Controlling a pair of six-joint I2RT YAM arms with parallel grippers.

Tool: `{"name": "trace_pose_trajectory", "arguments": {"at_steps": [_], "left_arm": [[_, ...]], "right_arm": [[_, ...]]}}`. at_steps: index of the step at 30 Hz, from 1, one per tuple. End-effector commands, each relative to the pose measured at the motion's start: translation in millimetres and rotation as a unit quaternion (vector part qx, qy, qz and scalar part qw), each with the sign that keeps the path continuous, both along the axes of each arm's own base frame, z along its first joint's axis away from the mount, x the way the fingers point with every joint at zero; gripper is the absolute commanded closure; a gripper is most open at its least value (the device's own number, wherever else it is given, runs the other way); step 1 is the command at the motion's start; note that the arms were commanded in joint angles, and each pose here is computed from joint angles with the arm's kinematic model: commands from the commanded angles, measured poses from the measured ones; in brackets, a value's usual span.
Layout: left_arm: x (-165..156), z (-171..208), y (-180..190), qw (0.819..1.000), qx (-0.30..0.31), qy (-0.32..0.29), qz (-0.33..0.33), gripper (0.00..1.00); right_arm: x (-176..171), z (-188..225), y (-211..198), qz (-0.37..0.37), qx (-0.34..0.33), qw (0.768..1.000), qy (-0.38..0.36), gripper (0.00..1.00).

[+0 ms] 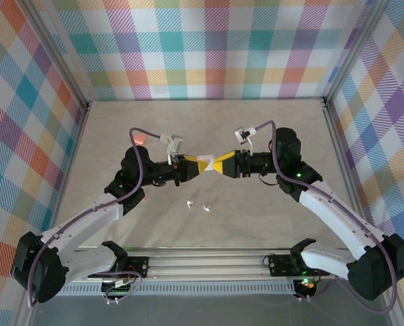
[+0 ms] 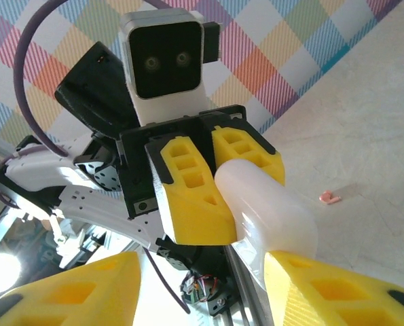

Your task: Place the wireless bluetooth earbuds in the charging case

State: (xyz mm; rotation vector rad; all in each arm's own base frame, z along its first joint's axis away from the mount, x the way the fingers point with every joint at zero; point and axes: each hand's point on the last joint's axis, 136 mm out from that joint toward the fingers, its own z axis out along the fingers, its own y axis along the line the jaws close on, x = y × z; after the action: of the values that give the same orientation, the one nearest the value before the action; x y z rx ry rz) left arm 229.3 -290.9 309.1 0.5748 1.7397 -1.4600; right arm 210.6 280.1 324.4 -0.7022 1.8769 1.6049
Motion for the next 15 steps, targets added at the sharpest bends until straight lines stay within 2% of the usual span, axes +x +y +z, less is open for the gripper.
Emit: {"name": "trace_pose_trajectory", "arguments": {"at_steps": [1,7,15], "left_arm": [[-24,47,-2,0.996,-0.04,-0.069,-0.04,1.0],[-27,49,-10,0.995,-0.048,-0.066,-0.056,1.0],[-27,50,-10,0.995,-0.042,-0.067,-0.053,1.0]], "right_arm": [[9,-4,-2,-0.026,-0.016,0.999,0.016,0.44],[2,9,1,0.002,0.001,1.0,0.005,0.42],[17,-13,-16,-0.086,-0.07,0.994,0.011,0.45]]}}
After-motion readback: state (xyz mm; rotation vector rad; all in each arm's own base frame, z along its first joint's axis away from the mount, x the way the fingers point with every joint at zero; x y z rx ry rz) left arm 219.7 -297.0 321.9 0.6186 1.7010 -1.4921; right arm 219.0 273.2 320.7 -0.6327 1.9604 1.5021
